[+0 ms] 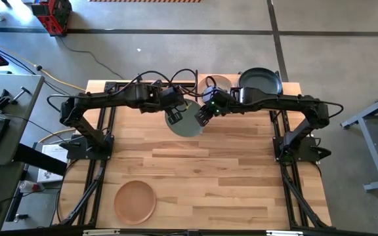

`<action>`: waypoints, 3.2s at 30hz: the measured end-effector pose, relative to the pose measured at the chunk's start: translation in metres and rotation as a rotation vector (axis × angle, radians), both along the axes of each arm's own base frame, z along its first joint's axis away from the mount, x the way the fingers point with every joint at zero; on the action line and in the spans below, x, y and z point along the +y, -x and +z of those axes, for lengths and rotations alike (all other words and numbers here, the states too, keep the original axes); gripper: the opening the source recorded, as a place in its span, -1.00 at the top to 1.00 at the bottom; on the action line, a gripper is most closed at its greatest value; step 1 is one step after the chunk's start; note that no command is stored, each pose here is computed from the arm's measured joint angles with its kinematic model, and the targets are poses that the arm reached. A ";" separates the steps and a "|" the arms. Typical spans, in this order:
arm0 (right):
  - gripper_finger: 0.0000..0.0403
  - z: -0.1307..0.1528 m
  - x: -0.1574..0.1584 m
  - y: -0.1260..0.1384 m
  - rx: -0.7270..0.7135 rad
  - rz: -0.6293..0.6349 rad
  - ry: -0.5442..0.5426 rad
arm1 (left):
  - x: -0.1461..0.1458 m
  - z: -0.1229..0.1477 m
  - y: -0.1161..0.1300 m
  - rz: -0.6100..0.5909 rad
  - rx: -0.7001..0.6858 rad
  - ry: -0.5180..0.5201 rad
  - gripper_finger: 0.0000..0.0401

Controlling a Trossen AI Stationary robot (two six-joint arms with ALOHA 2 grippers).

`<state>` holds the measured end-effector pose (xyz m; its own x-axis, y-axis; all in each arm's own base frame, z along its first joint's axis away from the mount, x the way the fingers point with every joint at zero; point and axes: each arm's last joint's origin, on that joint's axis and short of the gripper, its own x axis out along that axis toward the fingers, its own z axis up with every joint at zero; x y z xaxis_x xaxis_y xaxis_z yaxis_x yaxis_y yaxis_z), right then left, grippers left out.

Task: Place and stack plates onto a shelf
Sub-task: Stack the blue plate on top of the white plate on the shelf

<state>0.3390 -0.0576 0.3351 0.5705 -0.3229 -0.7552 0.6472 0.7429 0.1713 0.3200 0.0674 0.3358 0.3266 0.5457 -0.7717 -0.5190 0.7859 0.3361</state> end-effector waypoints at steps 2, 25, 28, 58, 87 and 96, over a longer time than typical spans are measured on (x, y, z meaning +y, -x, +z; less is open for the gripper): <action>0.37 0.000 -0.001 0.000 -0.003 -0.012 -0.008 | 0.000 0.000 0.000 -0.001 0.000 0.000 0.99; 0.99 -0.002 -0.003 0.004 0.021 -0.074 -0.011 | 0.004 0.003 -0.005 -0.040 -0.036 -0.027 0.87; 0.99 -0.002 -0.004 0.004 0.021 -0.075 -0.012 | 0.005 0.003 -0.005 -0.045 -0.041 -0.017 0.80; 1.00 0.034 -0.055 0.069 0.038 -0.228 -0.004 | -0.002 0.039 0.026 -0.050 -0.162 -0.006 0.55; 1.00 0.008 -0.165 0.128 0.046 -0.303 -0.309 | -0.003 0.037 0.032 -0.048 -0.105 0.005 0.55; 1.00 0.003 -0.165 0.125 0.070 -0.297 -0.327 | -0.003 0.036 0.032 -0.048 -0.104 0.005 0.55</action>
